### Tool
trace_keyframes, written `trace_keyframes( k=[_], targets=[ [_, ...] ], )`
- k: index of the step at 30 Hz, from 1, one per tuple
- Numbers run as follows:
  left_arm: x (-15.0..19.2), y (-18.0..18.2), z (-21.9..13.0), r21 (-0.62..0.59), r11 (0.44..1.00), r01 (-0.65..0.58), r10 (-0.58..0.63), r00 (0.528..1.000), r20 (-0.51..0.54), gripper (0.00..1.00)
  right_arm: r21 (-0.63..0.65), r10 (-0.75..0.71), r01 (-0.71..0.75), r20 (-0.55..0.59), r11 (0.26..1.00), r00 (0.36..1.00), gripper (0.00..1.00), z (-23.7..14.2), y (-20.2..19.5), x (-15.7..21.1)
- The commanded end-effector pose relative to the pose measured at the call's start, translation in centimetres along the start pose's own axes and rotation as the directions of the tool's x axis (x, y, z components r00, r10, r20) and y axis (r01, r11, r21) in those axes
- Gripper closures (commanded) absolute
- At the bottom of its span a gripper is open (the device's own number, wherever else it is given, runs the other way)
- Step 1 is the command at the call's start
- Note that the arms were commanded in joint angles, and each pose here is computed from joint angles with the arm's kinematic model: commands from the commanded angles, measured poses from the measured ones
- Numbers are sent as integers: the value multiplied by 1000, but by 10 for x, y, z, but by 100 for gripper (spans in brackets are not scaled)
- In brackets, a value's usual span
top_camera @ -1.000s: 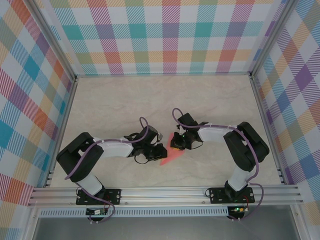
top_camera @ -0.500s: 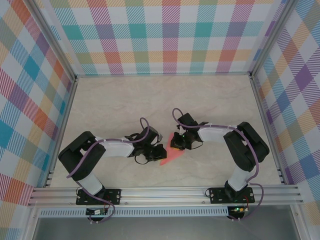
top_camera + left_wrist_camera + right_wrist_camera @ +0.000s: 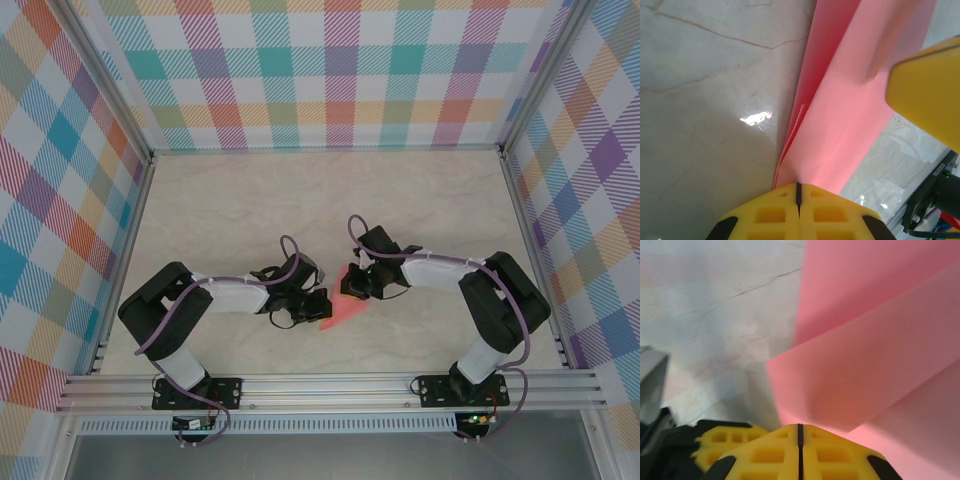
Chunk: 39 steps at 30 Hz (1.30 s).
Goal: Fold a paper plane with a square sheet of paper (pick it up from the middle)
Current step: Fourth fold the wing at the center of the table.
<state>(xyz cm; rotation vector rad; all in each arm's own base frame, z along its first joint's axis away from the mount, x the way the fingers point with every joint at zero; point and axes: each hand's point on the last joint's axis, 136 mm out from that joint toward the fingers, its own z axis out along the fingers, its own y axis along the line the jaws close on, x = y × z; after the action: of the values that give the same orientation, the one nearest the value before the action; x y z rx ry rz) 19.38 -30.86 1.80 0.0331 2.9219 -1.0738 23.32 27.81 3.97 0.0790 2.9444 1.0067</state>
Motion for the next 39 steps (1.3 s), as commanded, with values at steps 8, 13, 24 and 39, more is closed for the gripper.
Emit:
trace_keyframes(
  k=[8,13,24,39],
  targets=[
    [19,30,6,-114,993,22,-30,997,-67,98,-3,19,-19,-76,1000,997,95,23,1,24],
    [19,30,4,-115,993,21,-29,998,-63,99,79,61,-55,-84,995,995,95,29,-22,30],
    [8,-5,-6,-13,1000,-6,5,999,-36,95,189,106,-88,-88,978,990,95,31,-55,42],
    [26,-2,-12,-5,999,45,-46,996,-81,92,206,122,-101,-94,973,988,95,37,-59,42]
  ],
)
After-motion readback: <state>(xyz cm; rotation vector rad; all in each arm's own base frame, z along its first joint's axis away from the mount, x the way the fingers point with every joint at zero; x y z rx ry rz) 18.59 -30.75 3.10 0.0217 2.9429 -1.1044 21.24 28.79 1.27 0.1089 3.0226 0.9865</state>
